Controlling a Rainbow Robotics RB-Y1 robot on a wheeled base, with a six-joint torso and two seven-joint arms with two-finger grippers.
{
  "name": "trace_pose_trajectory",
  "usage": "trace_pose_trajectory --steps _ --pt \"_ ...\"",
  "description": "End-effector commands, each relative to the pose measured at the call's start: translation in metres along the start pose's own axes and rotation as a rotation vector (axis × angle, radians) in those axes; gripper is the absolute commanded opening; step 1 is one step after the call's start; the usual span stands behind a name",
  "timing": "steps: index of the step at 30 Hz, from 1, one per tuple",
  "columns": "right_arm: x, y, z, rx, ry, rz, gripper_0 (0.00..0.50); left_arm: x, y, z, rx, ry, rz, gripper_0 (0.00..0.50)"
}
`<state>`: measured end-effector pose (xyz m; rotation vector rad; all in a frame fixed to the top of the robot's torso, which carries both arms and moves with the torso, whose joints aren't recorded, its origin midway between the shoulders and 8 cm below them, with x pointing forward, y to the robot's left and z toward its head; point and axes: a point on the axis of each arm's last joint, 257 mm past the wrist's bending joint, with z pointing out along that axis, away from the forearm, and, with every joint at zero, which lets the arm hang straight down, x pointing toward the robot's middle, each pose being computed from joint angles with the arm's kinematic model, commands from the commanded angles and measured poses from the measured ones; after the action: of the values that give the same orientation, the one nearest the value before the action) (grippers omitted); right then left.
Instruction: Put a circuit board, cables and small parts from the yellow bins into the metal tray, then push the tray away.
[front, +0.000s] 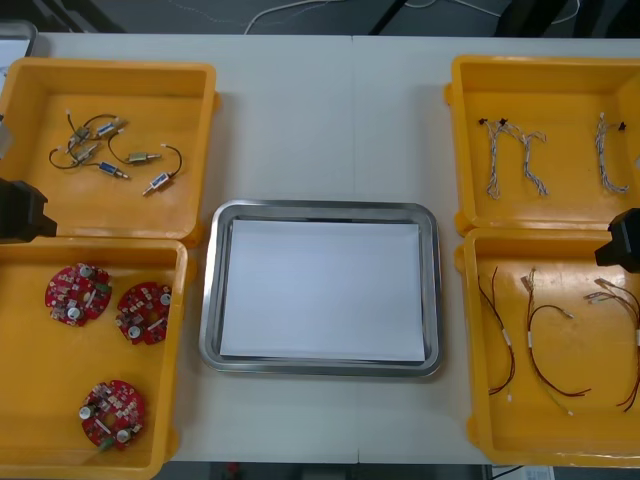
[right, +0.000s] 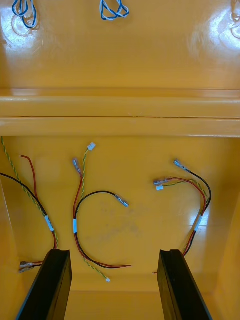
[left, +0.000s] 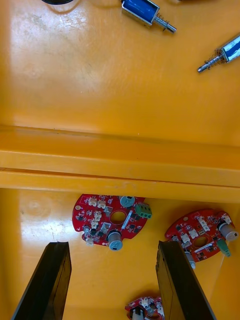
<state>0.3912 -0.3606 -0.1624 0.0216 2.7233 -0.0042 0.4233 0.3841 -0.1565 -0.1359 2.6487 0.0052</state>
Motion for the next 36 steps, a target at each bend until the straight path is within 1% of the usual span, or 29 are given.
trace_pose_trajectory --steps 1,36 --pt "-0.0023 -0.0072 -0.0049 0.004 -0.018 0.028 0.500 -0.0052 0.0059 -0.0114 -0.018 -0.025 0.062 0.500" --pt "-0.0023 -0.0072 -0.0049 0.004 -0.018 0.028 0.500 -0.0052 0.0059 -0.0114 -0.018 -0.025 0.062 0.500"
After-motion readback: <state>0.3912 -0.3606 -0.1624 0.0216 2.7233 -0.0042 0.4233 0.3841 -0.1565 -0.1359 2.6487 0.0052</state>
